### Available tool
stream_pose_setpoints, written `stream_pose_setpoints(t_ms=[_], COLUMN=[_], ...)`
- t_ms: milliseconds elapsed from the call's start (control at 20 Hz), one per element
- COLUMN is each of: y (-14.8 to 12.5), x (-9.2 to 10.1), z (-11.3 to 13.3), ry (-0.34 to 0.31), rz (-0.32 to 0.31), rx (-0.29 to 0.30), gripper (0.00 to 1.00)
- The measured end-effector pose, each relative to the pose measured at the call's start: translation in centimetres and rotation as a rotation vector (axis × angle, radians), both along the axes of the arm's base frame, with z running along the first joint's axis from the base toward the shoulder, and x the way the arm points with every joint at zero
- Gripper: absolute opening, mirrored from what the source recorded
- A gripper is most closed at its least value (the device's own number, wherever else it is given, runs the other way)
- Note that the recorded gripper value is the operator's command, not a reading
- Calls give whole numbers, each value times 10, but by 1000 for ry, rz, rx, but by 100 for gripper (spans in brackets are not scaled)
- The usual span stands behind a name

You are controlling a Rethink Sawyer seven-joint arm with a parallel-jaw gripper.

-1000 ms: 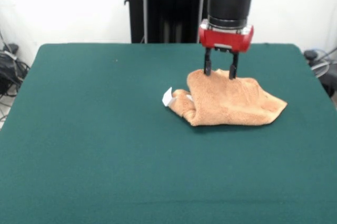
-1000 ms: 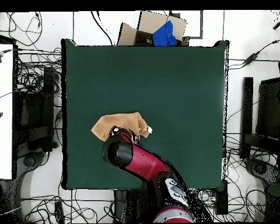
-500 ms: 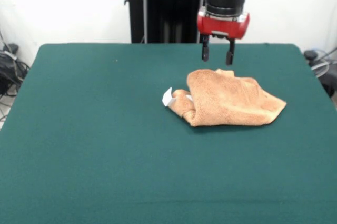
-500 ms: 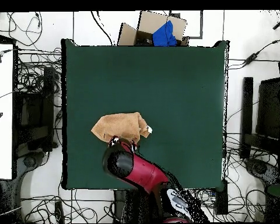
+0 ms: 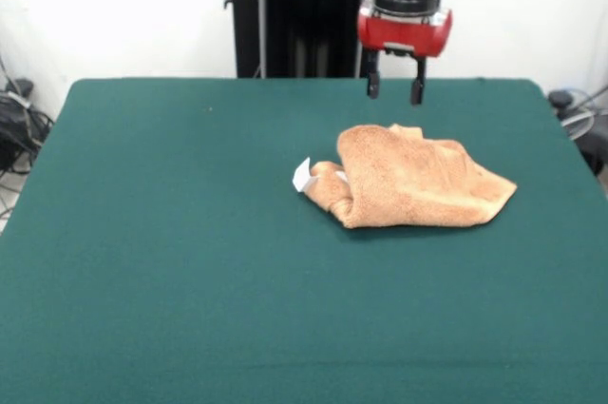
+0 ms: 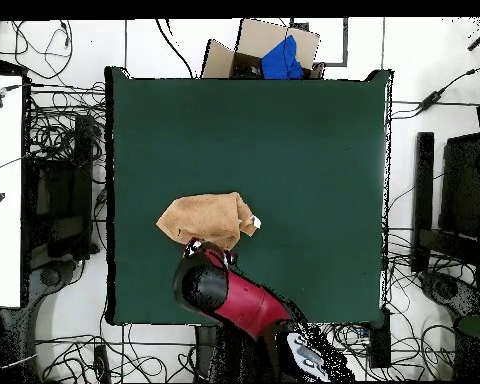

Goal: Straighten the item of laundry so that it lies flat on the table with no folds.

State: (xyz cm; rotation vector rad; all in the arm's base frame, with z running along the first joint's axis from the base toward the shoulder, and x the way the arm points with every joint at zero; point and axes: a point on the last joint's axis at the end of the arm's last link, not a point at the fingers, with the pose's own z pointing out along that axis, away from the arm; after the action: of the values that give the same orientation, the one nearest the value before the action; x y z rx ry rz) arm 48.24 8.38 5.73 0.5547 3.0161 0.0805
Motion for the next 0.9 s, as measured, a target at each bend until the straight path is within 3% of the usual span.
stream_pose_setpoints(t_ms=[200,350,600,900], y=[2,-1,-2,3], x=[5,13,14,7], z=[-4,-13,-35,-55], ry=[-13,-63,-190,-281], rz=[6,10,8,-27], rx=[39,60,29,5], gripper=[100,100,100,100])
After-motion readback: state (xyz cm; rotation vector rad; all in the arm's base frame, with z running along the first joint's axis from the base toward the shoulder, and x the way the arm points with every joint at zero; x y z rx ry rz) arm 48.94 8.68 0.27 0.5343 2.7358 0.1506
